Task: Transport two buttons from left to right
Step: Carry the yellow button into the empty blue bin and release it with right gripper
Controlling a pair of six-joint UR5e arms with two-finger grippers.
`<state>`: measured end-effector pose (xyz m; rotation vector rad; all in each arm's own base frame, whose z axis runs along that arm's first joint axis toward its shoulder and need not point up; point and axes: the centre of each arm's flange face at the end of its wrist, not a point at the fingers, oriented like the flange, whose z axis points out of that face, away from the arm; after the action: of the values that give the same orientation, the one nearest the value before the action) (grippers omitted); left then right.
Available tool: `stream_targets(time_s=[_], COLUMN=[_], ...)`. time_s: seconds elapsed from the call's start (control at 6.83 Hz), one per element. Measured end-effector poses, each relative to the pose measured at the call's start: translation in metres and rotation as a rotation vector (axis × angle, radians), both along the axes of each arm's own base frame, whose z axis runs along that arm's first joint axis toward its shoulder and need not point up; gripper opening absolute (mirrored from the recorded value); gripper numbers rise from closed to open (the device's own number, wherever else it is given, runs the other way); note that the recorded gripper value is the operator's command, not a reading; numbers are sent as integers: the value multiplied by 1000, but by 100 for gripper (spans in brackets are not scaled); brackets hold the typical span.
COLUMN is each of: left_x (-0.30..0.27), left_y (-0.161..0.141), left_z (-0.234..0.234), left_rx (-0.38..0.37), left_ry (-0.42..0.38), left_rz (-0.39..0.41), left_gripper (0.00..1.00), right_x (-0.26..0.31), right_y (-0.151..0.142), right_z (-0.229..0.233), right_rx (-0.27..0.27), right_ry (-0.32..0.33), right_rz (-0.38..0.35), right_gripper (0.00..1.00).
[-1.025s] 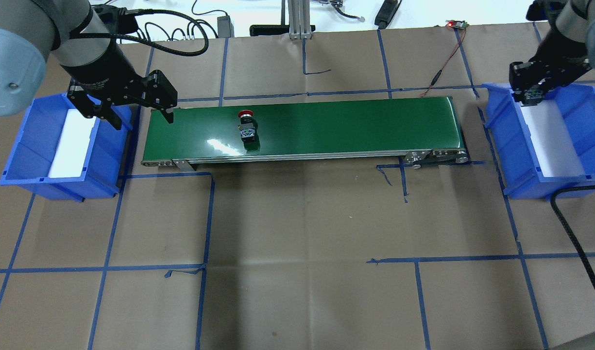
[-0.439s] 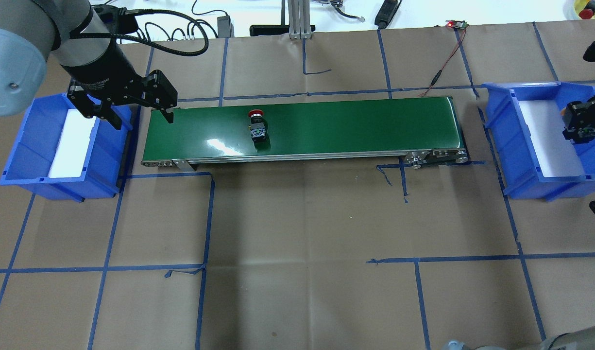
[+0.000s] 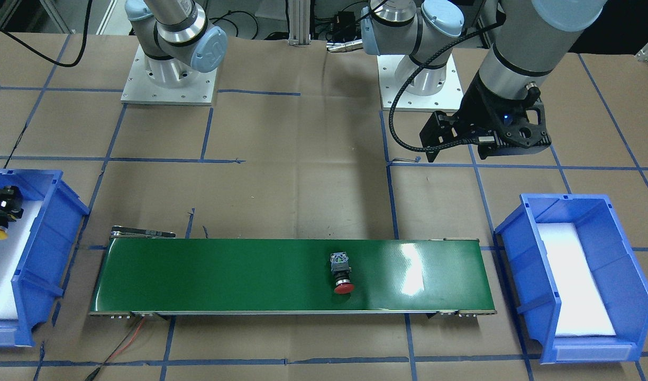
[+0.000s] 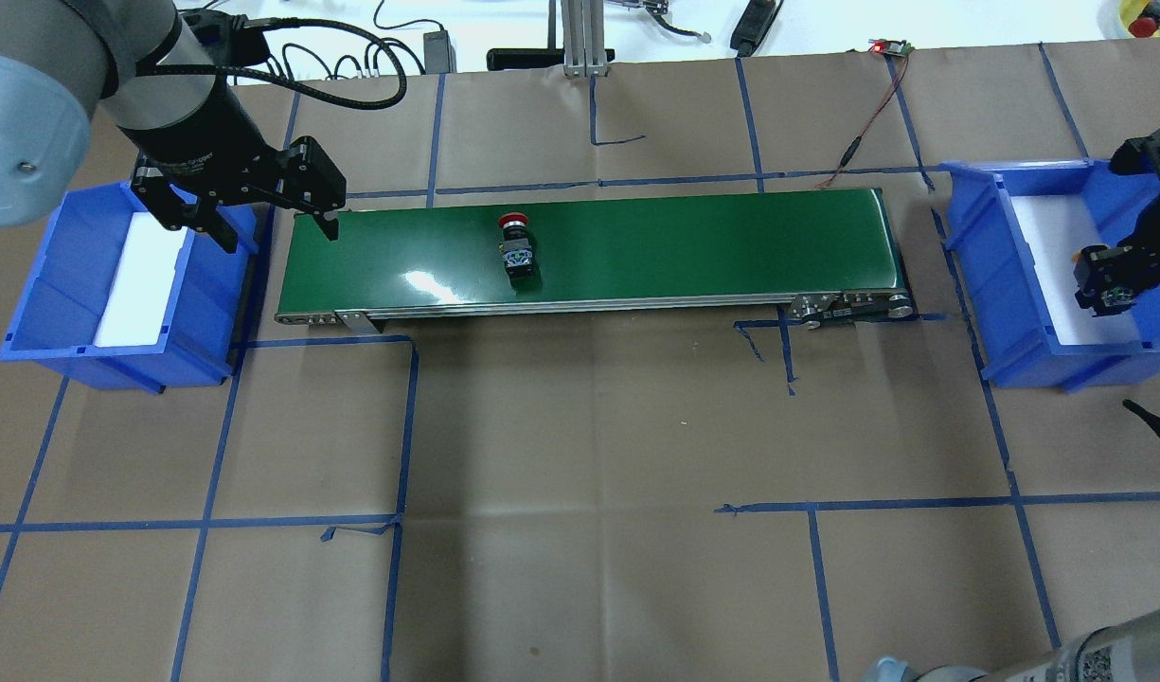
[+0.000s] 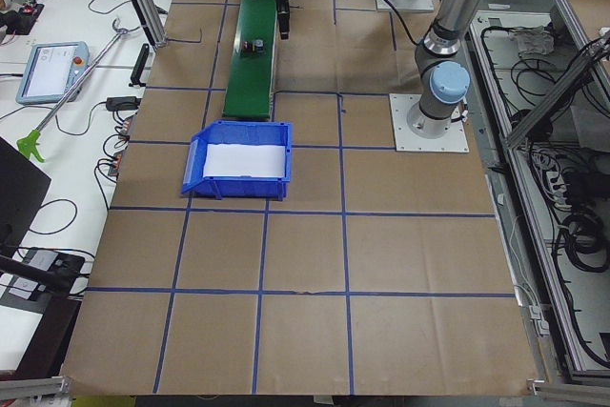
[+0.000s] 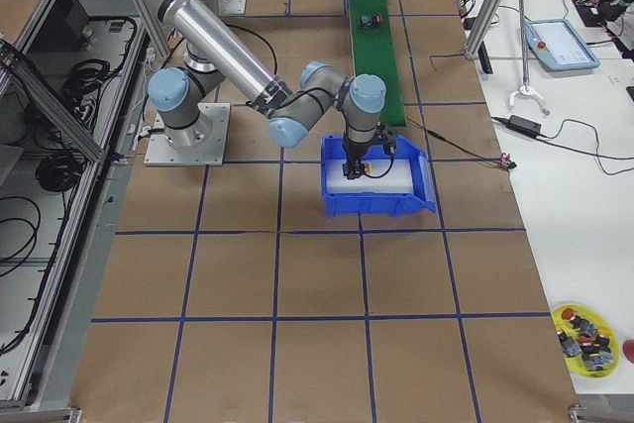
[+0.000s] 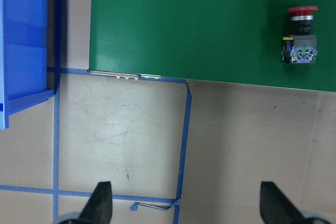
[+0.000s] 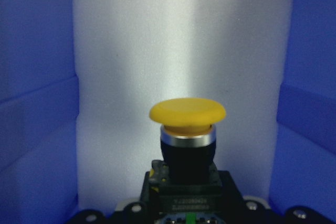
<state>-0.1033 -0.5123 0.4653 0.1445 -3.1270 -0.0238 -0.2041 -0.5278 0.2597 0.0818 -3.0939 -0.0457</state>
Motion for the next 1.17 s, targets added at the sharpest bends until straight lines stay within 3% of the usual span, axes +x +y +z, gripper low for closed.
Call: stream_targets(time_s=[0.29, 0.44, 0.59, 0.73, 1.17], left_x=[0, 0, 0, 0, 0], left_y=[0, -1, -1, -2, -10], left_z=[-1, -1, 0, 1, 7], left_rx=[2, 2, 0, -2, -12], left_ry=[-1, -1, -1, -1, -2], left_rz=[-3, -9, -15, -18, -19], left_gripper=[100, 100, 100, 100, 100], right_x=[2, 2, 2, 2, 1], right_y=[3, 4, 4, 5, 4], right_z=[-27, -36, -41, -43, -34], right_rx=[13, 24, 32, 35, 23], right_ry=[-8, -16, -19, -20, -10], right_rz=[14, 16, 18, 18, 18], right_gripper=[10, 48, 95, 99, 99])
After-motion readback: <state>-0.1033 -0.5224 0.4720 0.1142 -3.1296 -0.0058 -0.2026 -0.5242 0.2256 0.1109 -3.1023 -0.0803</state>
